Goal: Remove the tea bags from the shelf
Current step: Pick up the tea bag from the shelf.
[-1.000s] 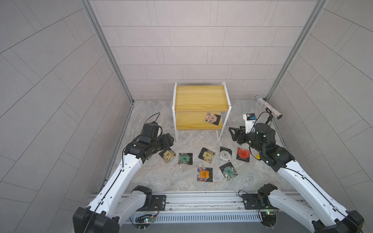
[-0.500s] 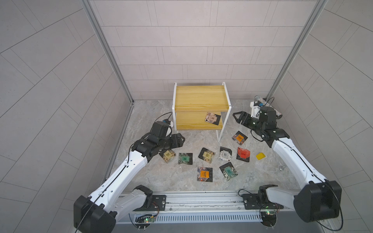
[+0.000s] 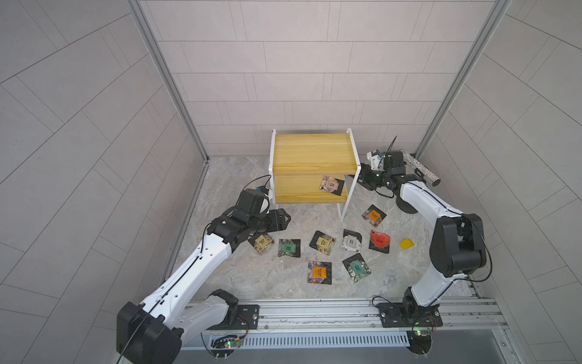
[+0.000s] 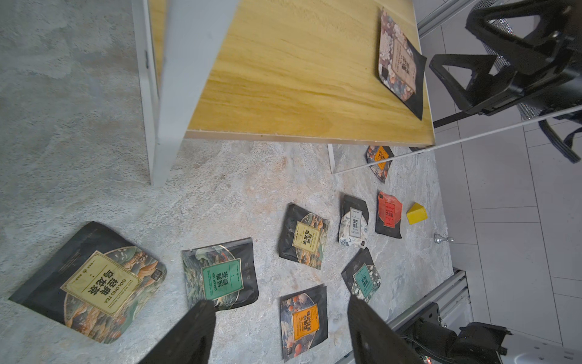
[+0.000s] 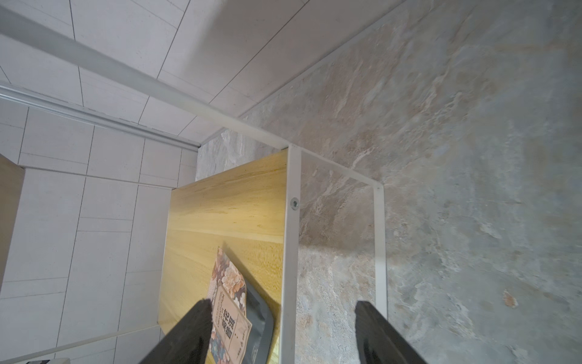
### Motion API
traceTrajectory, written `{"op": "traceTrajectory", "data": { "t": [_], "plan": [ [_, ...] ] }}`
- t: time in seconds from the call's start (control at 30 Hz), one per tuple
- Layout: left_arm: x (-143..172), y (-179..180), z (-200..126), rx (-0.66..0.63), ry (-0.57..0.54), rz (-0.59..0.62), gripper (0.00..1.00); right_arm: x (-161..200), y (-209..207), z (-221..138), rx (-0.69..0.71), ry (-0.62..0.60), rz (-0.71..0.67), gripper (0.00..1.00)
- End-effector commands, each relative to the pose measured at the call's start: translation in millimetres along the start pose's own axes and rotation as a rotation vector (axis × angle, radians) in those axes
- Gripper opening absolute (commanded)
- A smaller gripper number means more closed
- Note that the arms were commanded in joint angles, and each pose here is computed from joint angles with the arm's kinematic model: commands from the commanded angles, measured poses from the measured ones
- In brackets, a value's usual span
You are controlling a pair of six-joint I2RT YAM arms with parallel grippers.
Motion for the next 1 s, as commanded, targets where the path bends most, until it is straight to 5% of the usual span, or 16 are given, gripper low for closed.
{"op": "traceTrajectory", "data": {
  "t": [0.0, 0.37, 0.97],
  "plan": [
    [-4, -6, -1, 0.015, -0.006, 0.02, 0.74, 10, 16, 8, -0.053, 0.072, -0.031, 0.75],
    [-2, -3, 2, 0.006, 0.001, 0.012, 0.74, 31, 7, 37, -0.021, 0.166, -0.038, 0.66],
    [-1, 0, 1, -0.003, -0.011, 0.008, 0.74, 20, -8, 18, 0.005, 0.107, -0.015, 0.28]
  ]
}}
Point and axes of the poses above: each gripper's point midway between its finger pads, its own z axis out along the fingers, its own y axis along the line the jaws close on, x = y × z, the point moved 3 cm from there along -z, back along the fingers
